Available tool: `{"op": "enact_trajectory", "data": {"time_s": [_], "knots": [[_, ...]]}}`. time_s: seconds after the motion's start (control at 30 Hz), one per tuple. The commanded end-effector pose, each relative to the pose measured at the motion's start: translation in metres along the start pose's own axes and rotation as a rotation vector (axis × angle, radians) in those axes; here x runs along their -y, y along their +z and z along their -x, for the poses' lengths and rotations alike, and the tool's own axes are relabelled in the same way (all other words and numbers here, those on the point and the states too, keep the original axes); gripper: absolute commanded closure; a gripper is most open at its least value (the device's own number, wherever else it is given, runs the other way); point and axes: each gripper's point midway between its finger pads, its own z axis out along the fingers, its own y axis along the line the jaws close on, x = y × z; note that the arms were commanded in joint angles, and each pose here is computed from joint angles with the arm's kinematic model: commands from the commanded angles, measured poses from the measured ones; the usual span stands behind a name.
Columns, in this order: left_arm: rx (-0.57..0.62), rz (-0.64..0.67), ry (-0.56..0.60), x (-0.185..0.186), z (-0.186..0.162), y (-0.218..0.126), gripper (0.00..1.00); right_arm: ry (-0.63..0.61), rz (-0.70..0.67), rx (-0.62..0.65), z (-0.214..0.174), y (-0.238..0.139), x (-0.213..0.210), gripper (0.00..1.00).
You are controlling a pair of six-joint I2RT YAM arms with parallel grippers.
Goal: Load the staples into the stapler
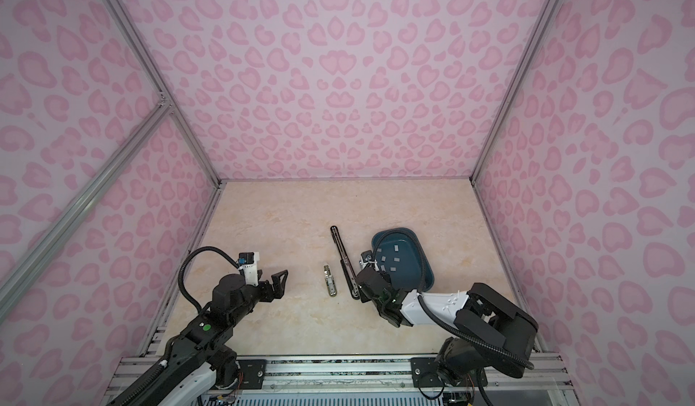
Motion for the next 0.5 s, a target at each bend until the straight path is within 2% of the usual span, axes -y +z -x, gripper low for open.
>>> {"op": "enact_trajectory", "data": {"time_s": [0.0, 0.47], "knots": [[0.059, -0.013, 0.002, 0.0049, 0.0167, -0.0016, 0.03, 0.003, -0.012, 0.007, 0.0004, 0.0018, 0.0018, 0.93], [0.057, -0.008, 0.005, 0.0047, 0.0166, -0.0012, 0.03, 0.007, -0.002, -0.007, -0.0037, 0.004, -0.0004, 0.94]]}}
